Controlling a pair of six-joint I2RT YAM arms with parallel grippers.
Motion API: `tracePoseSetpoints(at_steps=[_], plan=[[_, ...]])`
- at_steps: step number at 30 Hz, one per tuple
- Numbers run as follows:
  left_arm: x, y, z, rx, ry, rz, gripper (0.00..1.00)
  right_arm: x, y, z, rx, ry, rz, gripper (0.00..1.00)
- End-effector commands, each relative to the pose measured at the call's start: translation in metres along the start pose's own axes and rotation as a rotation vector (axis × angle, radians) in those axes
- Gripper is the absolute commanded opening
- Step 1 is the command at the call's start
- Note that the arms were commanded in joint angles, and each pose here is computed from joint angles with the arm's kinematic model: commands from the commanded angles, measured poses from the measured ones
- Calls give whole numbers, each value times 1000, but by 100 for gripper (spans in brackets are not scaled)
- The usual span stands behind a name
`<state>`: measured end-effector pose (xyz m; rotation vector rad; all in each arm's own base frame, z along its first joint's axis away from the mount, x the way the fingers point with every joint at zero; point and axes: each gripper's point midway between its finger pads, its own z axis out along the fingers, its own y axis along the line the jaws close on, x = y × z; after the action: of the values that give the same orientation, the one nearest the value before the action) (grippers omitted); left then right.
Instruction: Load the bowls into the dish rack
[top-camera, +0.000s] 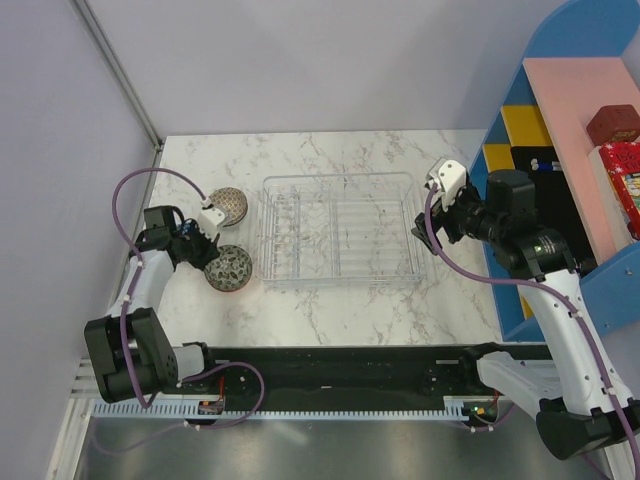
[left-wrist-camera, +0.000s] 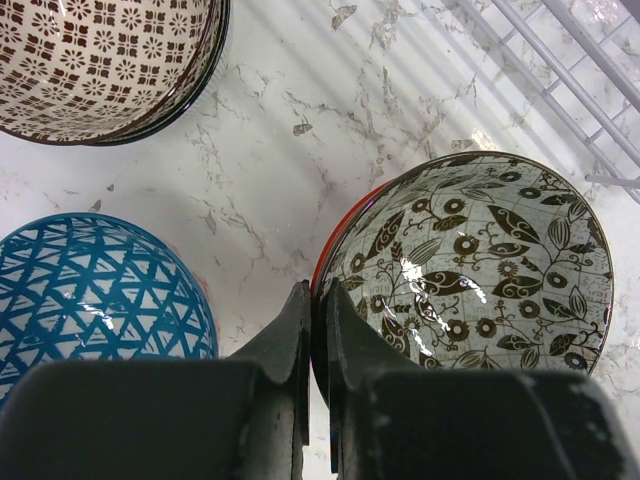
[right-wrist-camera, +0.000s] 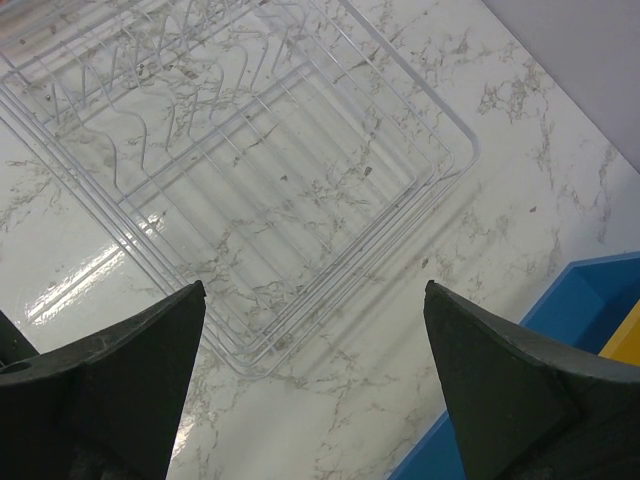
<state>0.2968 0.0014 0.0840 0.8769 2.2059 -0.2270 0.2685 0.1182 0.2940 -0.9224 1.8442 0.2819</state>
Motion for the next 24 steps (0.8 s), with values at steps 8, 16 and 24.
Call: tracePoseSetpoints(at_steps=[8, 16, 24], plan=[[-2, 19, -8, -76, -10, -12, 18, -17, 2, -2, -28, -43, -2, 98], [3, 17, -10, -89, -2, -7, 34, -17, 3, -2, -34, -40, 2, 98], [11, 15, -8, -87, 16, -3, 40, -17, 4, 0, -42, -38, 4, 98]])
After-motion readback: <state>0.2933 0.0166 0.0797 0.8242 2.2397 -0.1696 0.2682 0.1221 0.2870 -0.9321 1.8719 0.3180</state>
